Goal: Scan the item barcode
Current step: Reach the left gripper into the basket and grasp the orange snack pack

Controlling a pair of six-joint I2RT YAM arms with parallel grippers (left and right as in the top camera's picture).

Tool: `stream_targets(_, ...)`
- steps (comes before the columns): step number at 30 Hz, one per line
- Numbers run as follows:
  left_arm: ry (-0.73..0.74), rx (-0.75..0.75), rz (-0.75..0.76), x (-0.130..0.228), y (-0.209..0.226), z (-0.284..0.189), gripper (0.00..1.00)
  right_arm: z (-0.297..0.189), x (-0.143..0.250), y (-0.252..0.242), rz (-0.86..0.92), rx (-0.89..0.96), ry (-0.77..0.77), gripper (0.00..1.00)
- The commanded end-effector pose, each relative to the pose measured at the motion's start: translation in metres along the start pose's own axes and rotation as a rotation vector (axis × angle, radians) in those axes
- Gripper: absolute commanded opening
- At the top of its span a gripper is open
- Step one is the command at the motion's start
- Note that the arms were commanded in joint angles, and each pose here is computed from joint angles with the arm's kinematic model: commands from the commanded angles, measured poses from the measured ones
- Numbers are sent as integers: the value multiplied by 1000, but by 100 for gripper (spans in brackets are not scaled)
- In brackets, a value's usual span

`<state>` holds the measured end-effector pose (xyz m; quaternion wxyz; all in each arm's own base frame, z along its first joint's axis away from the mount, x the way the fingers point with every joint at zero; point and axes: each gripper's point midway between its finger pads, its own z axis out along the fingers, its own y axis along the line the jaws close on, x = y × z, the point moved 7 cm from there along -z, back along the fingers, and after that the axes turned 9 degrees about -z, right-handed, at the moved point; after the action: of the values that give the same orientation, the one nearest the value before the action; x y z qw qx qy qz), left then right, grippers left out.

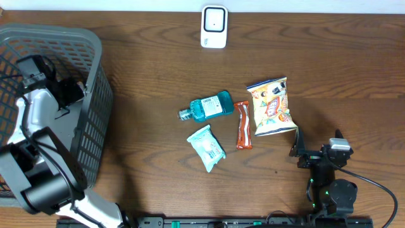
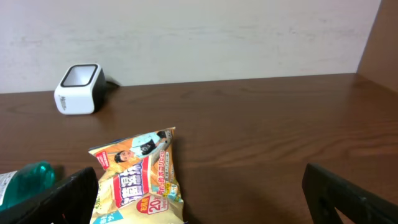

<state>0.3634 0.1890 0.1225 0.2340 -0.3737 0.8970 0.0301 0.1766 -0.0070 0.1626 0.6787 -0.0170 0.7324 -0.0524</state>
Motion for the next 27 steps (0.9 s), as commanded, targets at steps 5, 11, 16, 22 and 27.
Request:
stream_targets(5,-10,39,115,-4,-5,14,94,0,0,1,-6,-7,-2,99)
stream_targets(11,-28,50,182,-6,-10,14,97,0,0,1,-6,-7,-2,99)
stream_targets(16,-35,128,200,-7,-19,15,100,0,0,1,-6,-7,-2,99)
stream_targets(22,-6,129,200,-2,-18,27,99,0,0,1,-6,-7,-2,99)
stream_targets(27,49,118,197,10,-15,51,98,0,0,1,-6,-7,-2,99)
